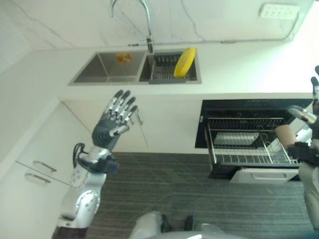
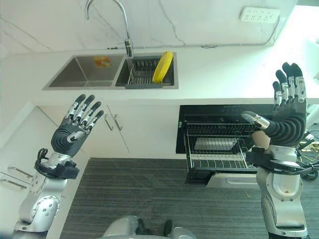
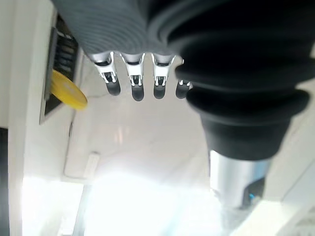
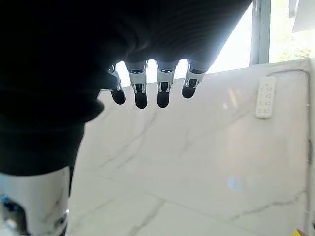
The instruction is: Place the dishes in the dishwasher.
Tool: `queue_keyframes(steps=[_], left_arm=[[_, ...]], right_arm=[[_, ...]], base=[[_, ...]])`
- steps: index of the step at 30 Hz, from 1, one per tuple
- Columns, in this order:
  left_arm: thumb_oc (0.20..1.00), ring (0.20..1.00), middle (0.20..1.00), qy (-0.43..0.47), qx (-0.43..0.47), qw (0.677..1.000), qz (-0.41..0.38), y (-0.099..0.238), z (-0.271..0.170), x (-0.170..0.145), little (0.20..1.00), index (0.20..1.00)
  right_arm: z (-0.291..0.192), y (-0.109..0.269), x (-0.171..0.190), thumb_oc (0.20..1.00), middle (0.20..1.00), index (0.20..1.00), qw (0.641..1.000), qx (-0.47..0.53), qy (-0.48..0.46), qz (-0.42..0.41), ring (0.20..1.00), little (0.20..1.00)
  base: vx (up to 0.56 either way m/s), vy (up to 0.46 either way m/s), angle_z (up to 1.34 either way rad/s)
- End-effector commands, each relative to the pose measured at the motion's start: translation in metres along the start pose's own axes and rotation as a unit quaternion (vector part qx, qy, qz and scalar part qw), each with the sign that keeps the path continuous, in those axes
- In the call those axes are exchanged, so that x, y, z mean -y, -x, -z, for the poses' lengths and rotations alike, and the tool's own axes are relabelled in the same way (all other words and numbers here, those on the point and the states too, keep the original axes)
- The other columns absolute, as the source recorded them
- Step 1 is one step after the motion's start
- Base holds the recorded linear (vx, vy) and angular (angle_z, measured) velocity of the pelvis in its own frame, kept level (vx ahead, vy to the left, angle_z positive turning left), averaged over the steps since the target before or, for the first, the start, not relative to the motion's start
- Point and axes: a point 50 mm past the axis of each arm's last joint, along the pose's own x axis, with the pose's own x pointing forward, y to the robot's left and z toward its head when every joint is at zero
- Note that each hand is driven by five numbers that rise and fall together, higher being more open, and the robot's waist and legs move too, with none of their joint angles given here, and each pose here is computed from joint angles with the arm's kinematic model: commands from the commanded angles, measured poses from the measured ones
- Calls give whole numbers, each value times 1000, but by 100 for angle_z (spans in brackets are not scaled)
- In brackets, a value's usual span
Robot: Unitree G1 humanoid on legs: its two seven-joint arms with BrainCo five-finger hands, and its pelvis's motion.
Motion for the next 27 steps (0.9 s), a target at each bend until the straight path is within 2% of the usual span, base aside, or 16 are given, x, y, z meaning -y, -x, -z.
queue_keyframes(steps=[1,8,13,17,20,21,24,27], left_arm=[[1000,1000,1000,-31,49,998,40,-8,-20,8,1000,1000],[1000,1000,1000,-18,69,996,59,-13,-19,10,1000,1000],[1000,1000,1000,-38,53,994,84,-16,-23,11,1000,1000],[1000,1000,1000,-41,30,996,79,-21,-20,9,1000,1000],[1000,1000,1000,-51,25,995,83,-26,-18,11,1000,1000],[1000,1000,1000,-66,23,994,80,-26,-18,12,1000,1000],[1000,1000,1000,-205,23,978,26,-24,-21,5,1000,1000],[1000,1000,1000,-210,38,977,18,-25,-30,1,1000,1000]], right_arm=[[-18,-11,3,1000,1000,1000,998,59,11,-22,1000,1000],[-30,-23,10,1000,1000,1000,995,86,36,-35,1000,1000],[-30,-8,12,1000,1000,1000,996,76,30,-19,1000,1000],[-21,-4,4,1000,1000,1000,996,50,-73,-21,1000,1000],[-15,-4,-6,1000,1000,1000,997,46,-60,-28,1000,1000],[-14,-3,-8,1000,1000,1000,996,42,-65,-32,1000,1000],[-9,-1,-11,1000,1000,1000,995,27,-83,-51,1000,1000],[-7,-6,-13,1000,1000,1000,994,15,-76,-71,1000,1000]], base=[[192,434,-22],[172,450,-6],[158,402,-11],[181,337,14],[164,269,17],[187,317,25],[157,272,-1],[154,41,-28]])
